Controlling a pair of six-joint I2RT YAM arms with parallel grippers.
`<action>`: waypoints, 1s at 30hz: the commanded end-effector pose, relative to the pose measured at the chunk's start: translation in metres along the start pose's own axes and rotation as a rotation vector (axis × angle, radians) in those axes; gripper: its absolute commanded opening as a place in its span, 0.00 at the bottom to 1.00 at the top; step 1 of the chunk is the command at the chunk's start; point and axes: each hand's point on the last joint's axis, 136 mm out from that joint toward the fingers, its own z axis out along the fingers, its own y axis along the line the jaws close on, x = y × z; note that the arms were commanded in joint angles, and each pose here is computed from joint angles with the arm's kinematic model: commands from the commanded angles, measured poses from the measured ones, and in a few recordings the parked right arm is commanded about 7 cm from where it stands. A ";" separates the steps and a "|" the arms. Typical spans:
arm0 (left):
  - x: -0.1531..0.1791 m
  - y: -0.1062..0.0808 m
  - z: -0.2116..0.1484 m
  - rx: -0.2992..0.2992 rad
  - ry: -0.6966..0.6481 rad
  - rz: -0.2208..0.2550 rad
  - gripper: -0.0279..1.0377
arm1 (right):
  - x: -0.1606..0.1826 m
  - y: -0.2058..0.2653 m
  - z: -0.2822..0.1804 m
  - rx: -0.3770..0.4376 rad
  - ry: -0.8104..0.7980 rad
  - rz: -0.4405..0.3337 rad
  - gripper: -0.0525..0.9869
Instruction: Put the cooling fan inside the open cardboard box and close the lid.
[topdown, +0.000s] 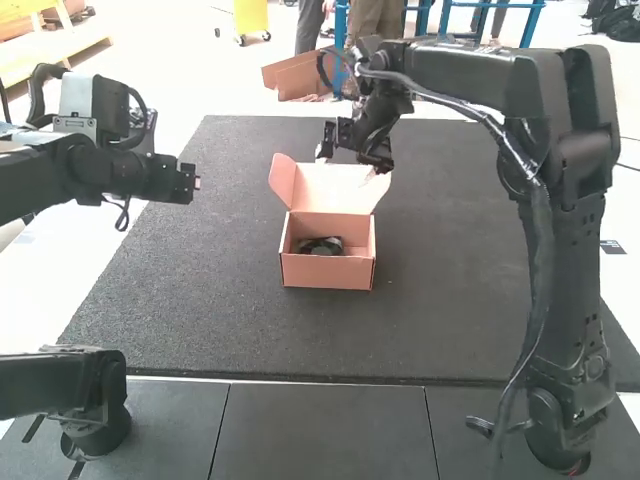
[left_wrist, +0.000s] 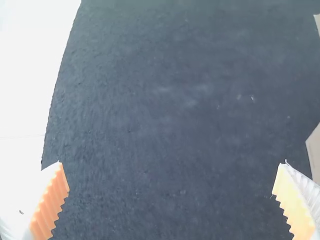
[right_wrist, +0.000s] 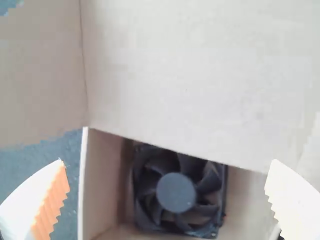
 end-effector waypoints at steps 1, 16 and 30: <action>-0.027 -0.002 0.004 0.012 -0.049 0.003 0.94 | -0.022 -0.028 -0.041 0.131 -0.128 -0.109 0.92; -0.065 -0.048 0.077 0.097 -0.084 0.036 0.94 | -0.020 -0.095 -0.048 0.271 -0.323 -0.172 0.92; -0.073 -0.059 0.126 0.107 -0.100 0.011 0.94 | -0.075 -0.079 -0.025 0.167 -0.449 -0.160 0.92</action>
